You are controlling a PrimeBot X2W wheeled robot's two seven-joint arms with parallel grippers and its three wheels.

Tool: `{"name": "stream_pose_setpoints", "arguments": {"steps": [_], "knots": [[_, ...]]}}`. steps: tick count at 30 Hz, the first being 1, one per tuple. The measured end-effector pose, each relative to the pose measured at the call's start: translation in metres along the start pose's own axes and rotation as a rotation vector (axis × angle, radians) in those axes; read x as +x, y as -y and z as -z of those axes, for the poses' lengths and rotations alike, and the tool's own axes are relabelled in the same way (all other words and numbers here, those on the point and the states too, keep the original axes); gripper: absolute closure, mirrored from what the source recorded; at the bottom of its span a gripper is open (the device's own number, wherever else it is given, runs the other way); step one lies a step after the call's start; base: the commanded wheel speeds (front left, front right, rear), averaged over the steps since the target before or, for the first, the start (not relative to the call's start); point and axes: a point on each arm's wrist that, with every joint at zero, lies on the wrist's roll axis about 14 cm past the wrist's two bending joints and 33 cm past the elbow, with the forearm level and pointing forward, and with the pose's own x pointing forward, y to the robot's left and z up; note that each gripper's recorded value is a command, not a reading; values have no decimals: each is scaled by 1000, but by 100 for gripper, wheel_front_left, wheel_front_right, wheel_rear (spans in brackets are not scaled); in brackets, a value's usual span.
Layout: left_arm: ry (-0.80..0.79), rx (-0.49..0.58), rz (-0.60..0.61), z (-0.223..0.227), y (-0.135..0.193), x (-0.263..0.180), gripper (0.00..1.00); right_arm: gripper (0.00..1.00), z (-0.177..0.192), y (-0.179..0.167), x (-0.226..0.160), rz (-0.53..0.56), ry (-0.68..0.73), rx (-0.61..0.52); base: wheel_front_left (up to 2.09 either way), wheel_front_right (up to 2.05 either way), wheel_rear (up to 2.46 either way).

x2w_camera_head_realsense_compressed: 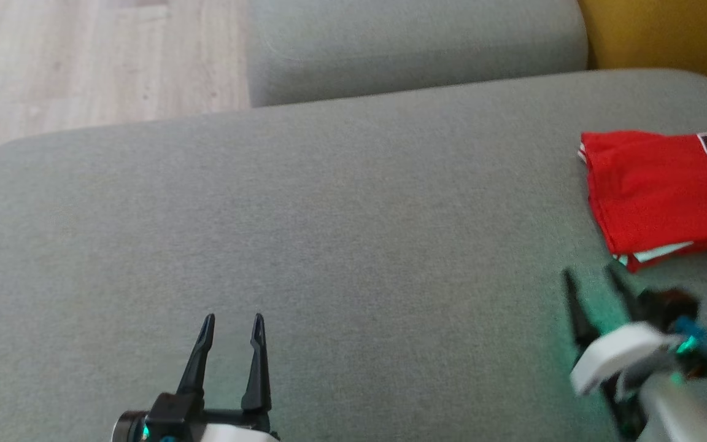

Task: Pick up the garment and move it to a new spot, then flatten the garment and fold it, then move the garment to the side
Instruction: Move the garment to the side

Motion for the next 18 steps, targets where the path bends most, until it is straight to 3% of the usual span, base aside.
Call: {"name": "stream_pose_setpoints", "arguments": {"steps": [3, 7, 18], "knots": [[11, 1, -28, -3, -8, -7, 0, 0, 1, -32, -11, -85, 29, 18, 0, 0, 0], [34, 1, -71, -9, -19, -12, 0, 0, -26, -53, -18, -125, 142, 45, 0, 0, 0], [47, -23, -162, -10, -40, -38, 0, 0, -41, -66, -52, -105, 238, 14, 0, 0, 0]]}}
